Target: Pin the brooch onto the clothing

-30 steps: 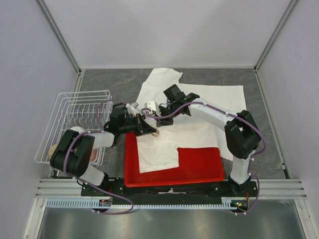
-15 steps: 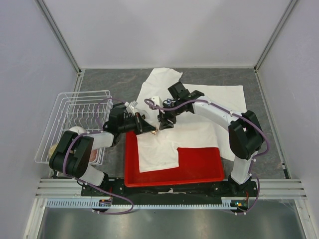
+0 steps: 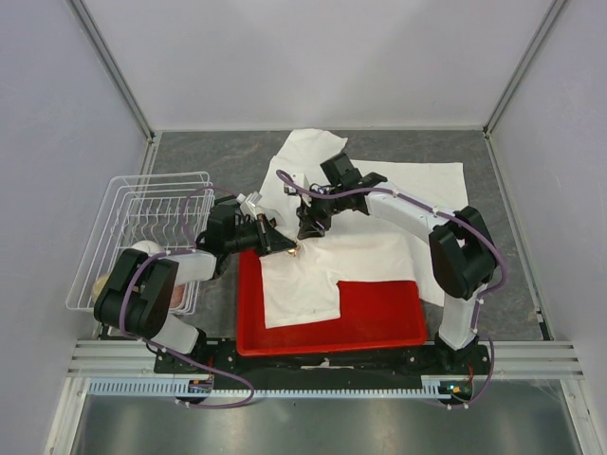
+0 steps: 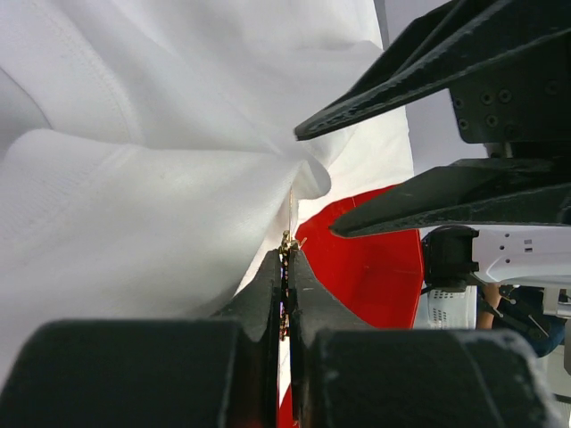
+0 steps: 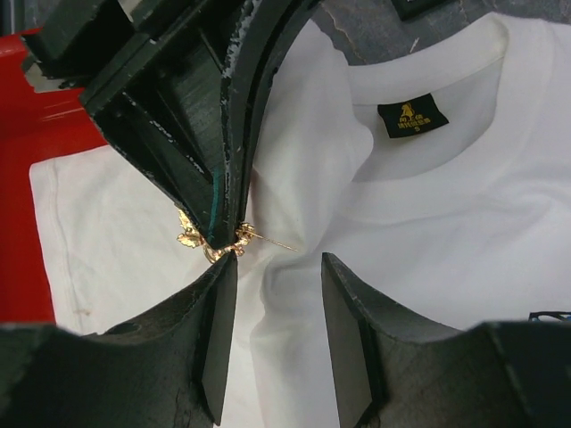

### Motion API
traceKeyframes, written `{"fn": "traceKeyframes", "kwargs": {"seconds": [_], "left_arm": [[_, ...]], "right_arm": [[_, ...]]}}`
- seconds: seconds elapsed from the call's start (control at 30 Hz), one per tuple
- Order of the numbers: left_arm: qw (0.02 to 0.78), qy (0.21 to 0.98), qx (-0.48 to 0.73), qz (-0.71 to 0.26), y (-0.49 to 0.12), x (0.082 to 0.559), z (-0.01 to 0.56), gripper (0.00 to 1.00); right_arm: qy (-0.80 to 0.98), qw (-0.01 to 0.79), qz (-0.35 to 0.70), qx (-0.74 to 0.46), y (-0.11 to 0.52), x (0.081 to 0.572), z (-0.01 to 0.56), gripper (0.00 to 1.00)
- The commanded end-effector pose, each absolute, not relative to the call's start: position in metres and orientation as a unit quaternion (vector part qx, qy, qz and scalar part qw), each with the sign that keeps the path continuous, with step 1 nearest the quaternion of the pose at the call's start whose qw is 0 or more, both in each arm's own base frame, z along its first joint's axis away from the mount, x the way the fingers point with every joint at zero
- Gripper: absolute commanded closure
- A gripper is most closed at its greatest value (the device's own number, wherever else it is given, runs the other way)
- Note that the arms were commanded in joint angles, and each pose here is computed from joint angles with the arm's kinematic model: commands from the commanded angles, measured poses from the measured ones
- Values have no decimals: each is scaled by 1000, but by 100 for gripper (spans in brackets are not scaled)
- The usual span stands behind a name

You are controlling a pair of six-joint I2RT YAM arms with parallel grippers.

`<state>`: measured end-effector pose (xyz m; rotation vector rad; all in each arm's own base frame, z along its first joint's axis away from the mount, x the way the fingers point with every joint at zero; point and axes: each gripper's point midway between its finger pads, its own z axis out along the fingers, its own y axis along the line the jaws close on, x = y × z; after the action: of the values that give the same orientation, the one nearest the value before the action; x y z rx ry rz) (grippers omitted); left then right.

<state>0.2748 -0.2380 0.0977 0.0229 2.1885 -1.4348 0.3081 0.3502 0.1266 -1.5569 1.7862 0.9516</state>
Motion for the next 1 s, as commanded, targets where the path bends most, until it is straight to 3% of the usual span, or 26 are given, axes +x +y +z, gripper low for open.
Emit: {"fn": "traceKeyframes", "kwargs": {"seconds": [0.0,0.07,0.17,0.27,0.3,0.4,0.97], "left_arm": [[315,785,42,-531,-239,290,119,98],[316,785,42,-531,-239,290,119,98],[316,785,41,-532,-239,289,119,98],[315,786,40,-531,-238,289,118,98],[316,786,39,-530,-238,290,118,98],[319,785,39,-530,-239,292,120,98],[327,785,39,-525,-242,300,119,98]], "right_arm": [[678,283,364,-572,359,309,112,50],[681,284,350,-577,356,312,105,50],[684,283,337,-582,351,314,97,58],[680,283,334,-588,349,312,95,72],[678,287,334,-589,349,312,98,83],[661,299,341,-598,352,309,105,99],[588,287,371,-659,360,268,114,100]]}}
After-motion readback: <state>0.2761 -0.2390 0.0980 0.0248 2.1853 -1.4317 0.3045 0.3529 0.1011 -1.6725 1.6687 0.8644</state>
